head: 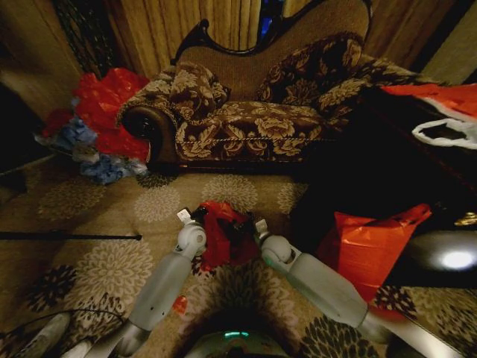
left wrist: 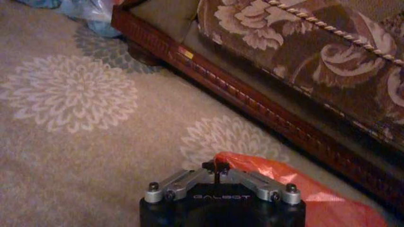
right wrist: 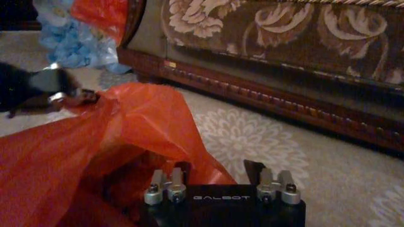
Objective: Place a garbage bag over the trash bin.
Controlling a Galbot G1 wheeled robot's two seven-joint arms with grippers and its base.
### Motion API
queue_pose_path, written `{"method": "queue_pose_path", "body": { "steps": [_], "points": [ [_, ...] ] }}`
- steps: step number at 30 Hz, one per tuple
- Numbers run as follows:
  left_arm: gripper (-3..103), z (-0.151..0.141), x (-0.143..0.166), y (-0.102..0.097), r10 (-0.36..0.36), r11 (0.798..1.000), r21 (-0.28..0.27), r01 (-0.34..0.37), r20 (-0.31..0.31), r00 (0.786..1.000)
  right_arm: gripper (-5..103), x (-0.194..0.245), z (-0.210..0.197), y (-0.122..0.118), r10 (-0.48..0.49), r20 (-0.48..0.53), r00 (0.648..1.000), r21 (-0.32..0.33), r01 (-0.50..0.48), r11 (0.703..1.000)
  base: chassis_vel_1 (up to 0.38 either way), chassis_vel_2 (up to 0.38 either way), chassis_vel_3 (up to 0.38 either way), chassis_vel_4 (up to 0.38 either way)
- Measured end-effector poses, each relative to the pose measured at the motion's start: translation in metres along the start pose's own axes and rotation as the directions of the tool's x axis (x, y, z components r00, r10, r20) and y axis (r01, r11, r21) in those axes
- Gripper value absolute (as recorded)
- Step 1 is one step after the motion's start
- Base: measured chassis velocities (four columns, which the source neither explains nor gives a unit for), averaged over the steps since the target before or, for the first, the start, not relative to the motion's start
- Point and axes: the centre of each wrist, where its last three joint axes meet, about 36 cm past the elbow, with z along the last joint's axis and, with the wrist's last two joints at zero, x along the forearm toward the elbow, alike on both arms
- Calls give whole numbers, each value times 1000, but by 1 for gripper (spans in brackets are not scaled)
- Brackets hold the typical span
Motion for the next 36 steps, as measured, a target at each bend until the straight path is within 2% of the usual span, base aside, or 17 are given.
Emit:
{"method": "queue_pose_path", "body": {
  "steps": [1,2,5,6,7,8,9,10,13,14,17,19,22,23,27,34,36],
  "points": [
    [2,0,2,1,1,1000,-4,-1,-3,1000,52,-2,0,0,4,2,1000,-3,-4,1000,0,0,0,0],
    [2,0,2,1,1,1000,-4,-1,-3,1000,52,-2,0,0,4,2,1000,-3,-4,1000,0,0,0,0],
    [13,1,11,6,30,999,-26,-31,-12,999,37,-6,-3,0,16,9,1000,-21,-16,1000,0,0,0,0],
    [13,1,11,6,30,999,-26,-31,-12,999,37,-6,-3,0,16,9,1000,-21,-16,1000,0,0,0,0],
    [24,-1,19,12,82,995,-51,-82,-13,997,31,-7,-5,2,20,9,1000,-39,-20,999,0,0,0,0],
    [24,-3,24,16,114,990,-76,-115,-12,993,25,-8,-8,2,22,7,1000,-53,-22,998,0,0,0,0],
    [29,-4,31,21,149,983,-107,-149,-10,989,20,-8,-12,4,23,3,1000,-67,-23,997,0,0,0,0],
    [29,-4,31,21,149,983,-107,-149,-10,989,20,-8,-12,4,23,3,1000,-67,-23,997,0,0,0,0],
    [45,-6,50,31,202,961,-193,-200,-8,979,9,-12,-16,3,30,1,1000,-76,-30,997,0,0,0,0],
    [45,-6,50,31,202,961,-193,-200,-8,979,9,-12,-16,3,30,1,1000,-76,-30,997,0,0,0,0],
    [61,-3,69,35,205,940,-271,-207,-35,978,1,-12,-20,4,24,0,1000,-82,-24,996,0,0,0,0],
    [61,-1,73,35,197,933,-297,-201,-42,979,1,-12,-20,5,20,-1,1000,-84,-20,996,0,0,0,0],
    [78,4,76,34,184,909,-369,-191,-56,981,0,-10,-21,8,9,0,1000,-89,-9,996,0,0,0,0],
    [78,4,76,34,184,909,-369,-191,-56,981,0,-10,-21,8,9,0,1000,-89,-9,996,0,0,0,0],
    [97,5,57,30,169,911,-372,-179,-60,984,0,-6,-19,8,4,-1,1000,-90,-4,996,0,0,0,0],
    [101,9,36,23,173,926,-330,-186,-68,983,0,-3,-15,7,5,-6,1000,-94,-6,996,0,0,0,0],
    [94,15,30,22,169,931,-316,-182,-70,983,0,0,-13,8,2,-7,1000,-94,-3,996,0,0,0,0]
  ]
}}
